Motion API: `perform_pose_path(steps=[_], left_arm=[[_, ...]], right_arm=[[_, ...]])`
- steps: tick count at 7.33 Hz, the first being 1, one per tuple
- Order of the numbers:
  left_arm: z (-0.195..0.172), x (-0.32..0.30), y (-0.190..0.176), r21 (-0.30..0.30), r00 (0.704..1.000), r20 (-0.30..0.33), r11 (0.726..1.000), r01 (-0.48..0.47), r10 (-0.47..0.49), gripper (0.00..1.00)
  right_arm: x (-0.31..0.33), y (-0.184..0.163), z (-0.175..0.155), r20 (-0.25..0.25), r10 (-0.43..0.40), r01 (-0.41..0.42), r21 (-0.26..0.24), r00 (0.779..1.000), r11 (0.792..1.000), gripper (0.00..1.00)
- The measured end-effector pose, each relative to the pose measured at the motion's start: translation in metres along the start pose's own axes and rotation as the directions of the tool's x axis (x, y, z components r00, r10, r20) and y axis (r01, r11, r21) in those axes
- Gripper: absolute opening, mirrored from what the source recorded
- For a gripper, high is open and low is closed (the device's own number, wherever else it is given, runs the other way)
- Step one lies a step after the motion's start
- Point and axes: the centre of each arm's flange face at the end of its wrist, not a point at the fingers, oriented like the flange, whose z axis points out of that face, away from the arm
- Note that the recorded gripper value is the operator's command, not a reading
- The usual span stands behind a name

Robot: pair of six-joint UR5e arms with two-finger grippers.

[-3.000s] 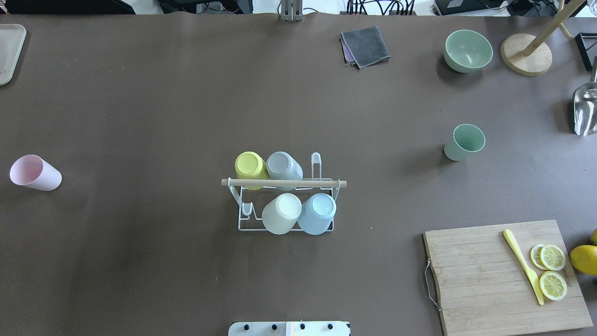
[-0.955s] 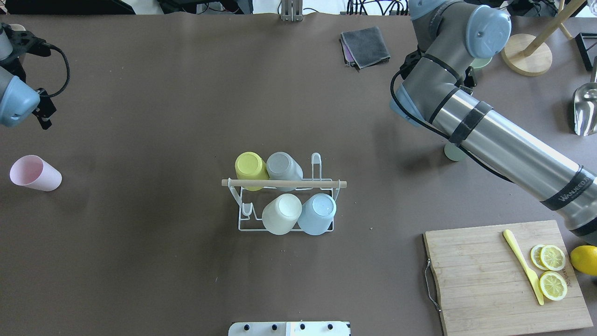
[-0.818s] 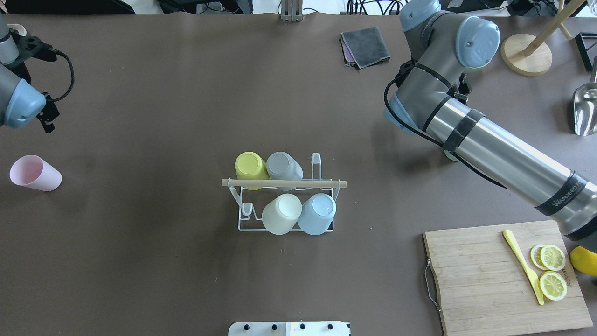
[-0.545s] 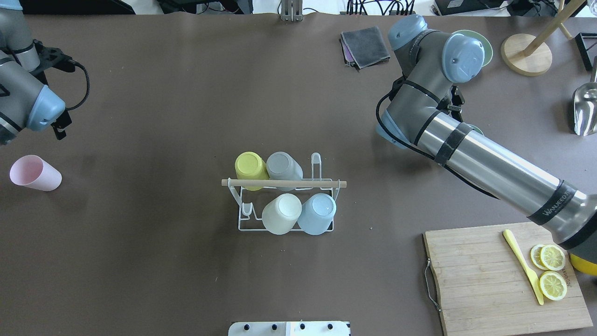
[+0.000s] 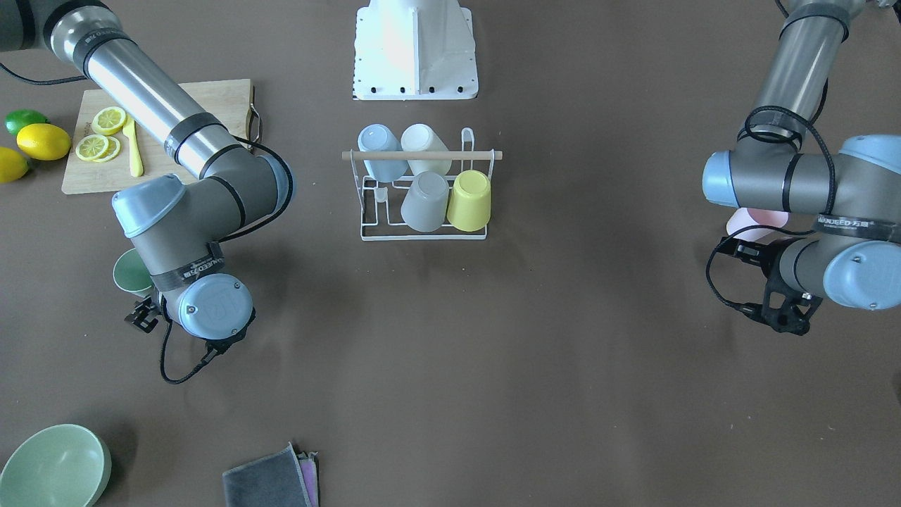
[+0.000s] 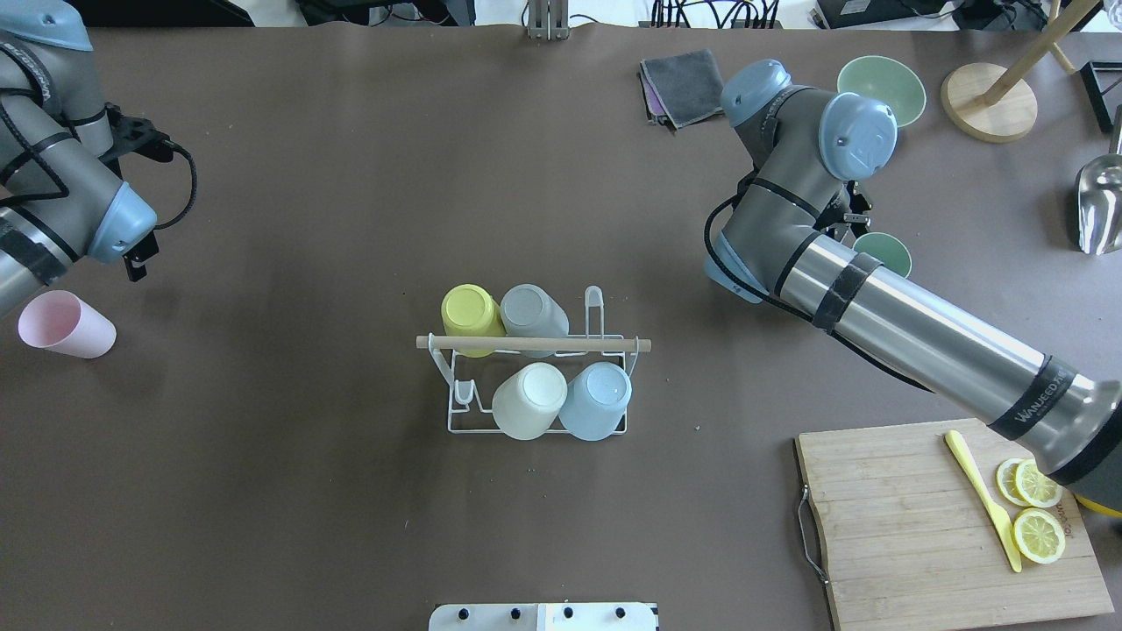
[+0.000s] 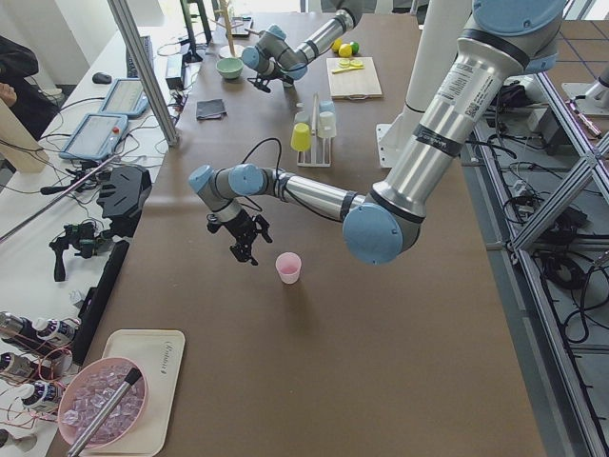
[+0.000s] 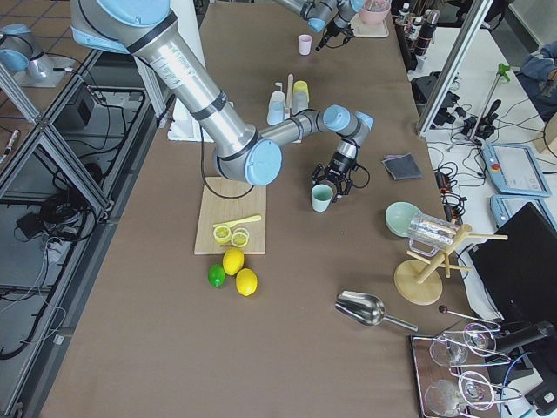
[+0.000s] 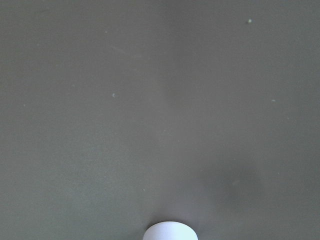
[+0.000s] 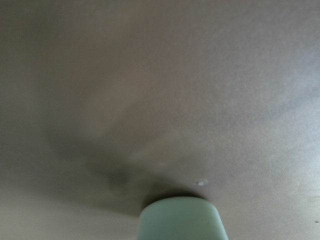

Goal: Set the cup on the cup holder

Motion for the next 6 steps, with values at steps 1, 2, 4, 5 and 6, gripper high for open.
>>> perform_pose_path(steps=[1,2,4,5,6], left_arm=[[0.010,0.003,-0.003,-0.019,1.000,0.001,1.000,-0.002,0.002,0.98],[0.021,0.005,-0.006,-0.042,1.000,0.002,0.999,-0.001,0.001,0.98],[0.039,0.001,-0.012,-0.122,1.000,-0.005,0.992,0.010,-0.010,0.98],[0.044,-0.001,-0.015,-0.151,1.000,-0.011,0.989,0.001,-0.003,0.98],[0.047,-0.002,-0.016,-0.169,1.000,-0.015,0.986,0.000,-0.003,0.98]], right_arm=[[-0.004,-0.002,0.009,-0.013,-0.016,0.015,-0.019,1.000,1.000,1.00],[-0.008,-0.004,0.016,-0.027,-0.027,0.027,-0.035,0.999,0.999,1.00],[-0.010,-0.003,0.029,-0.044,-0.042,0.039,-0.063,0.998,0.997,1.00],[-0.009,-0.002,0.034,-0.049,-0.052,0.048,-0.075,0.997,0.996,1.00],[-0.008,-0.001,0.039,-0.051,-0.057,0.053,-0.086,0.997,0.995,1.00]])
